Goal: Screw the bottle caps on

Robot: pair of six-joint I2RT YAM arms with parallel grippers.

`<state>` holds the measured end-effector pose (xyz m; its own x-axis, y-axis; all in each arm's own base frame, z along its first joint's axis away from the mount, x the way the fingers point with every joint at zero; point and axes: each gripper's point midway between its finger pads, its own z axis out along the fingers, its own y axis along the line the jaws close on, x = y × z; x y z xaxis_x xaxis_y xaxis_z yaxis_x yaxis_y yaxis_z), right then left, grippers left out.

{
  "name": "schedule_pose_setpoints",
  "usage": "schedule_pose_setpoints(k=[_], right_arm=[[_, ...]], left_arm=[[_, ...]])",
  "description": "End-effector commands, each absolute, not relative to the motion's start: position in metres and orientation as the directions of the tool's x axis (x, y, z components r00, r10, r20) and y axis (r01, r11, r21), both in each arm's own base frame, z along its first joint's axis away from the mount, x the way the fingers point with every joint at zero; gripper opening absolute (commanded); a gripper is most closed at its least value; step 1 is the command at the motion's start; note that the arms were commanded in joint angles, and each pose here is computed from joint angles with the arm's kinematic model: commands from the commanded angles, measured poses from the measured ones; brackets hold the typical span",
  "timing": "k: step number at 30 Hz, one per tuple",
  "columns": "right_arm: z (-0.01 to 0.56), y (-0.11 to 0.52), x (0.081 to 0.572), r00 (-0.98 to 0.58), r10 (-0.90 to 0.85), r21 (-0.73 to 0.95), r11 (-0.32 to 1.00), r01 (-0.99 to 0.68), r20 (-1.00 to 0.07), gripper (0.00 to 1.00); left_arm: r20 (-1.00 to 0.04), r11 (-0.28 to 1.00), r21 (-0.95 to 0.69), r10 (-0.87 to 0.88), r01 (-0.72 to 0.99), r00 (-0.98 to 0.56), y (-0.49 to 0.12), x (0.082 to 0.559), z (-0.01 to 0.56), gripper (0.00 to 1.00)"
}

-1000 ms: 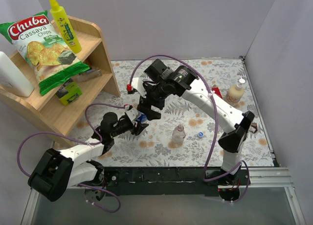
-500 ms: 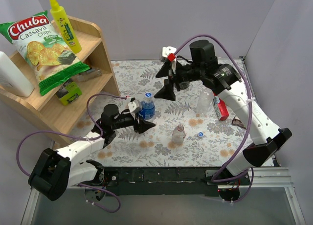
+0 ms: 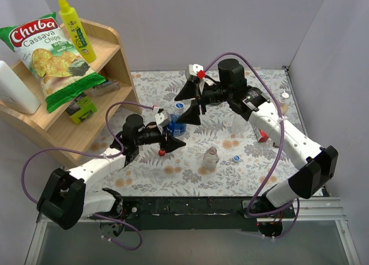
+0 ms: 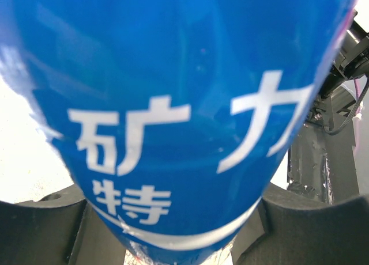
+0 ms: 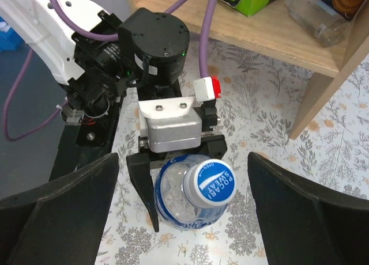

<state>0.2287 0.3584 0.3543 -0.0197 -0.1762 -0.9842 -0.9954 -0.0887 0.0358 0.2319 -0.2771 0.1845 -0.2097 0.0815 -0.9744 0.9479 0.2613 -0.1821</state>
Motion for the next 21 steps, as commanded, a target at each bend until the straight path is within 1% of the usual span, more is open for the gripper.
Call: schedule_pose_setpoints(k=[1, 11, 15, 21], right_arm=[[0.383, 0.361, 0.219, 0.036, -0.078, -0.025, -0.129, -0.991, -0.996, 0.98], [0.370, 0.369, 0.224, -0.004, -0.089, 0.015, -0.125, -0.992, -0.996, 0.98], [0.372, 0.371, 0.221, 0.011, -0.085, 0.001, -0.135, -0.991, -0.996, 0.98], [0.360, 0.370, 0.211, 0.006, -0.112, 0.012, -0.154, -0.988, -0.994, 0.98]], left_arm=[[-0.984, 0.229, -0.145, 0.065, 0.963, -0.164, -0.283, 0.234, 0.205, 0.00], [-0.988, 0.224, -0.120, 0.064, 0.967, -0.138, -0.286, 0.235, 0.210, 0.00], [-0.987, 0.226, -0.127, 0.069, 0.966, -0.146, -0.286, 0.236, 0.209, 0.00], [-0.989, 0.234, -0.118, 0.063, 0.965, -0.136, -0.286, 0.238, 0.210, 0.00]])
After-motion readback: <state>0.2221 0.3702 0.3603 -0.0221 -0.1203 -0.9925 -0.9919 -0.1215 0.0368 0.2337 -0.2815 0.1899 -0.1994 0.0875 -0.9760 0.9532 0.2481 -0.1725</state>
